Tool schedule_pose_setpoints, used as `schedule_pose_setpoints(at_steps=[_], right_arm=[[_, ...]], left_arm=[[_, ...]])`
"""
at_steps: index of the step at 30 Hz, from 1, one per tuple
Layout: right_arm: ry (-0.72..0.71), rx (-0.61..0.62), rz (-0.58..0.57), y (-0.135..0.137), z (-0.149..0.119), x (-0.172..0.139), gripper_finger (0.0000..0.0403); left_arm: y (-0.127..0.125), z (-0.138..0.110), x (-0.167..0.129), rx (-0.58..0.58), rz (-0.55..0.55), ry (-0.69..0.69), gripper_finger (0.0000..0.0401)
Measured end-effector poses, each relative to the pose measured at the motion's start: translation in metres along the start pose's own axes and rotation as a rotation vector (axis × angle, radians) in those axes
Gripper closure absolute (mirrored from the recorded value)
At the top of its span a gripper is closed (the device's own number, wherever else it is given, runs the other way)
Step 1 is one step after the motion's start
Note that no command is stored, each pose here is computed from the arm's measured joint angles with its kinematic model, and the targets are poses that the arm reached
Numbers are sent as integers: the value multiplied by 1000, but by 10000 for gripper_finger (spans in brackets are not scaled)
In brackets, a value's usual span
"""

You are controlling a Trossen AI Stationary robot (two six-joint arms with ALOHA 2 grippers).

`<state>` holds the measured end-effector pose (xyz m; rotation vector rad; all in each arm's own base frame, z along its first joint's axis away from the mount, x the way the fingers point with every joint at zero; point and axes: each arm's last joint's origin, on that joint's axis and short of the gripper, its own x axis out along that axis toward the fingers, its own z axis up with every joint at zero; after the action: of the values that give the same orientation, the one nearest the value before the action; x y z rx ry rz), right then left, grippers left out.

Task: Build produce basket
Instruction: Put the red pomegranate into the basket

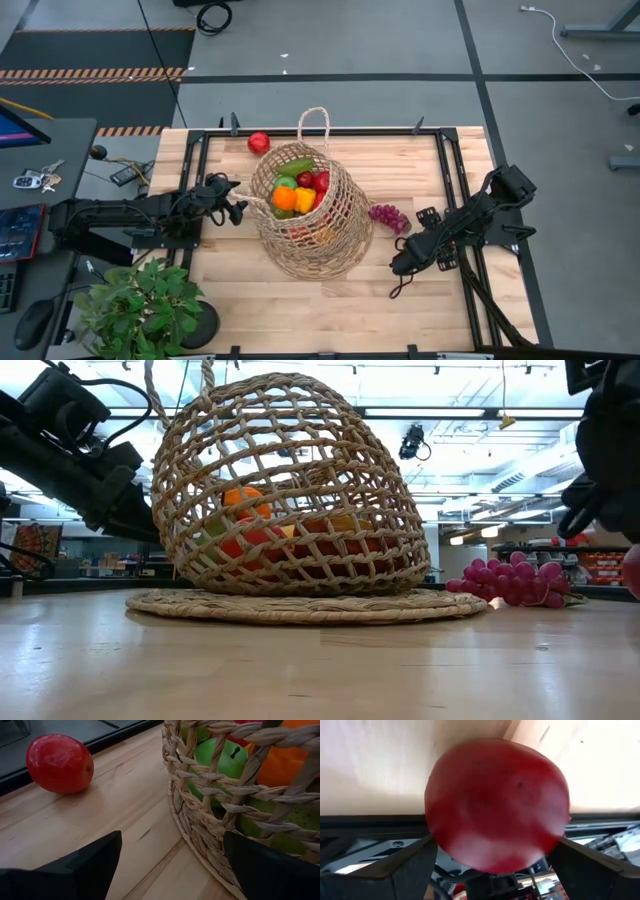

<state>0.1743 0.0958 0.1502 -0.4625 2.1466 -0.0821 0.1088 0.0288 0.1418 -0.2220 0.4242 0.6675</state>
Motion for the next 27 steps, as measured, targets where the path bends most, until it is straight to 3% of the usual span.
schedule_pose_setpoints(at_steps=[5, 14, 18, 27], right_arm=[[-24, -43, -16, -1, 2, 3, 31], [-48, 157, -28, -2, 4, 3, 23], [-76, 170, -24, -2, 7, 3, 6], [-114, 183, 15, -8, 14, -2, 8]], left_arm=[[0, 0, 0, 0, 0, 0, 44], [0, 0, 0, 0, 0, 0, 44], [0, 0, 0, 0, 0, 0, 44], [0, 0, 0, 0, 0, 0, 44]])
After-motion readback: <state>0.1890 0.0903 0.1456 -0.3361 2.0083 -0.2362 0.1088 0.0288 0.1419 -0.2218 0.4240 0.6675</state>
